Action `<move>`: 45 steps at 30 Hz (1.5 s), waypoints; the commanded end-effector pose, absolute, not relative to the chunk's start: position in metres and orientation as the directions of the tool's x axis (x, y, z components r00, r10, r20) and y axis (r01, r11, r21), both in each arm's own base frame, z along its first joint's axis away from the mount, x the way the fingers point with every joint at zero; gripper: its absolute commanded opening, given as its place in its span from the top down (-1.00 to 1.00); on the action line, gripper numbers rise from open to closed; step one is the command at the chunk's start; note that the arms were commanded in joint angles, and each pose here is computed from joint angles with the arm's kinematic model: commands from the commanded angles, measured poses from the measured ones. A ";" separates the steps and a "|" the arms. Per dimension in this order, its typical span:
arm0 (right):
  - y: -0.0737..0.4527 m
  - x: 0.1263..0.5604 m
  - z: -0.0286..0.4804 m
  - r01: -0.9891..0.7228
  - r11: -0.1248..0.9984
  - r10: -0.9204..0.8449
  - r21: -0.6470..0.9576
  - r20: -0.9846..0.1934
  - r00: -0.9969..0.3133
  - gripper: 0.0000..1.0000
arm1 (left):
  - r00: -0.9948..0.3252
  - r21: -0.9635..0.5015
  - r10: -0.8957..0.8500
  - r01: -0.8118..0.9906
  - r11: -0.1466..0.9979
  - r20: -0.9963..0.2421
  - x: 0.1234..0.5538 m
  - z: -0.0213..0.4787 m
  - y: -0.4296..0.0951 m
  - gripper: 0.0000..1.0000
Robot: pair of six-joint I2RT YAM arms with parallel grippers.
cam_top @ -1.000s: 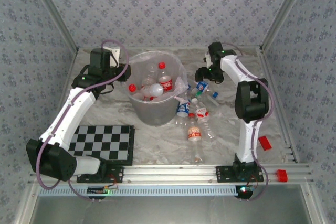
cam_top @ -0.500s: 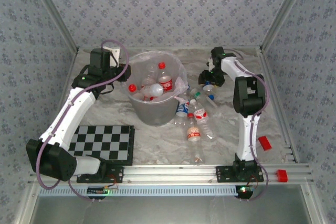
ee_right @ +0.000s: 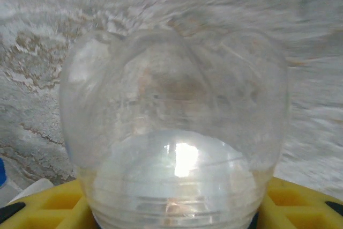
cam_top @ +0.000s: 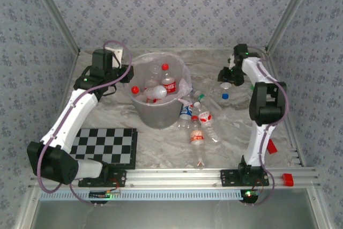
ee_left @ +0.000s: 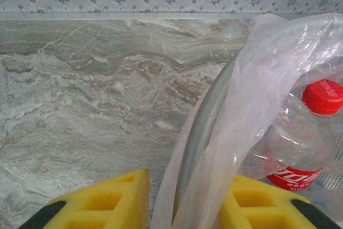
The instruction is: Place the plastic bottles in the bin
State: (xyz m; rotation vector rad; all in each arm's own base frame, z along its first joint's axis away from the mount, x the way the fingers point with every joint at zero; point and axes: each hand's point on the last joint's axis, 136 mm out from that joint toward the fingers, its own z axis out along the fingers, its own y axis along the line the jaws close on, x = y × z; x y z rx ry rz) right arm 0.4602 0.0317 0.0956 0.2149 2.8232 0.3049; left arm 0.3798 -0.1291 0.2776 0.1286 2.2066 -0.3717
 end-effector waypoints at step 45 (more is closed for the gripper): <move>0.361 0.293 0.275 -0.682 0.629 -0.429 0.373 -0.565 -0.705 -0.23 | -0.689 -0.180 0.018 0.214 0.960 -0.724 0.372 0.249 -0.129 0.32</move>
